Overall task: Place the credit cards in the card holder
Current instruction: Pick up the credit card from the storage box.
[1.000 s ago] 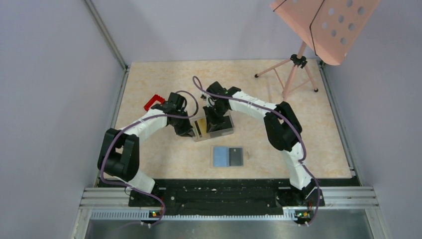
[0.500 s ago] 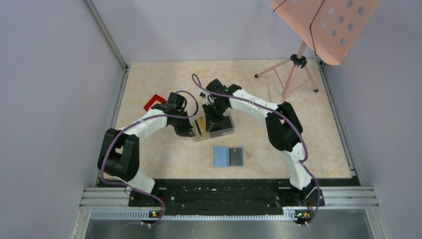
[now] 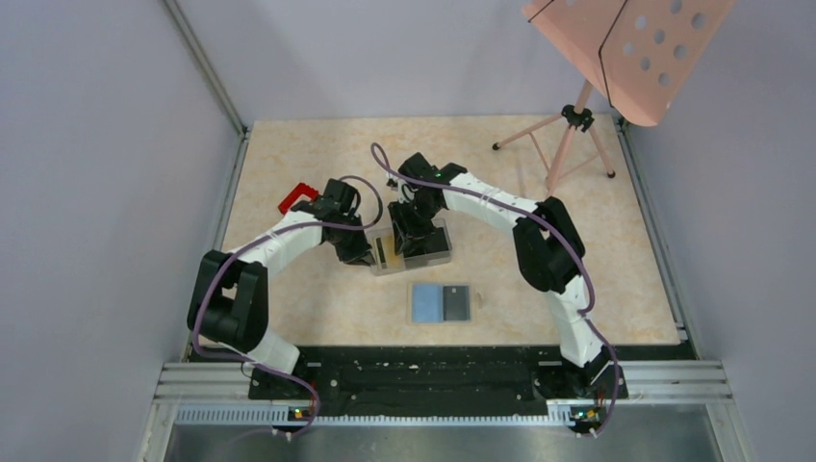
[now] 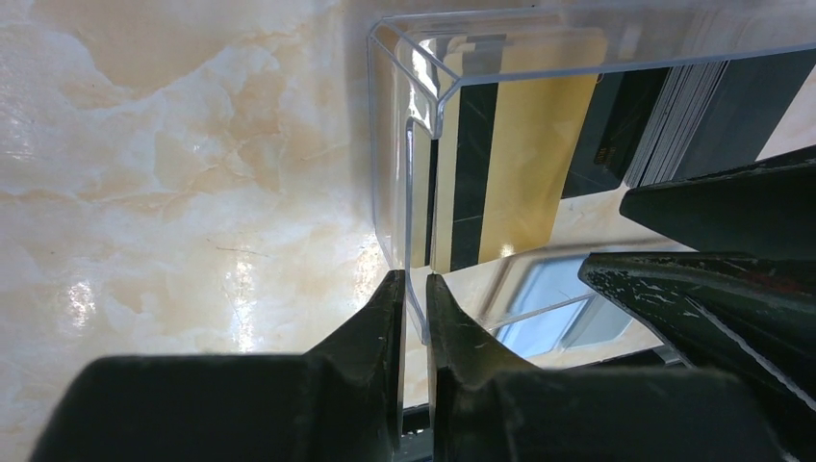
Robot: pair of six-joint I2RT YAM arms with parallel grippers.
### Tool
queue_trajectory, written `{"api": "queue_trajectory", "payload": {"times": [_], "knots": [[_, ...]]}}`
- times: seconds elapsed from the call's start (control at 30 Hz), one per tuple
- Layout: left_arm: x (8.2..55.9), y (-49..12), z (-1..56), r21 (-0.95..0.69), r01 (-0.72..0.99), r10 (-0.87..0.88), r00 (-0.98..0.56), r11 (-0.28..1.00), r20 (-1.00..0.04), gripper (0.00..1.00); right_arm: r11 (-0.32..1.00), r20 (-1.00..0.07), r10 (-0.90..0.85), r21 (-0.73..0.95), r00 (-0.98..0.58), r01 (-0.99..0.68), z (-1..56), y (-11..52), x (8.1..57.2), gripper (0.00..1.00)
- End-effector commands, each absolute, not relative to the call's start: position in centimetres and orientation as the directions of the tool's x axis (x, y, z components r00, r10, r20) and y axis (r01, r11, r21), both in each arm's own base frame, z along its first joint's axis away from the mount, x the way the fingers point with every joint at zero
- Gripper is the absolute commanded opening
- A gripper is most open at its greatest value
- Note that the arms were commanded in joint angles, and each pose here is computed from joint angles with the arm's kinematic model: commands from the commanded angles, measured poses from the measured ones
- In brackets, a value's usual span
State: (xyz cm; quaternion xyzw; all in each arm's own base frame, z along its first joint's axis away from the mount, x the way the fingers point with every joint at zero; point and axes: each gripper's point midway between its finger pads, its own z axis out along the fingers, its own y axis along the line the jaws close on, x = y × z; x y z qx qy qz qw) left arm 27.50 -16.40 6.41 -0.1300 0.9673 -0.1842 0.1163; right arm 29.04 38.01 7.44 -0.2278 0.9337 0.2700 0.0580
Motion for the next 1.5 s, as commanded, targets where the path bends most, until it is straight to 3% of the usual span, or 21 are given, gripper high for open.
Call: {"api": "queue_trajectory", "payload": {"times": [0.0, 0.17, 0.4, 0.63, 0.87, 1.0, 1.23, 1.47], "knots": [[30.1, -18.0, 11.4, -0.497, -0.104, -0.292, -0.902, 0.861, -0.318, 0.15, 0.737, -0.262, -0.405, 0.474, -0.876, -0.482, 7.6, 38.8, 29.4, 0.37], [31.2, -18.5, 13.3, -0.518, -0.052, -0.29, -0.874, 0.854, -0.389, 0.15, 0.723, -0.272, -0.363, 0.521, -0.891, -0.454, 8.0, 38.8, 29.4, 0.36], [31.5, -18.4, 12.6, -0.445, -0.065, -0.257, -0.885, 0.893, -0.388, 0.14, 0.724, -0.273, -0.33, 0.542, -0.904, -0.428, 8.0, 38.4, 30.1, 0.38], [30.4, -16.0, 11.4, -0.309, -0.092, -0.209, -0.905, 0.947, -0.371, 0.22, 0.736, -0.264, -0.338, 0.524, -0.904, -0.428, 7.1, 37.9, 30.0, 0.39], [30.6, -15.6, 11.9, -0.278, -0.06, -0.168, -0.907, 0.959, -0.386, 0.25, 0.735, -0.256, -0.338, 0.53, -0.906, -0.424, 6.8, 37.8, 30.0, 0.4], [32.0, -17.7, 12.2, -0.352, -0.015, -0.163, -0.904, 0.936, -0.394, 0.18, 0.733, -0.258, -0.326, 0.538, -0.91, -0.415, 7.0, 37.9, 30.3, 0.4], [33.2, -19.3, 9.3, -0.315, -0.012, -0.123, -0.934, 0.949, -0.336, 0.05, 0.73, -0.247, -0.292, 0.567, -0.924, -0.382, 7.1, 37.6, 30.6, 0.42], [32.9, -18.2, 7.4, -0.213, -0.039, -0.106, -0.945, 0.976, -0.311, 0.03, 0.715, -0.24, -0.244, 0.61, -0.939, -0.342, 7.3, 37.1, 31.1, 0.45]]}}
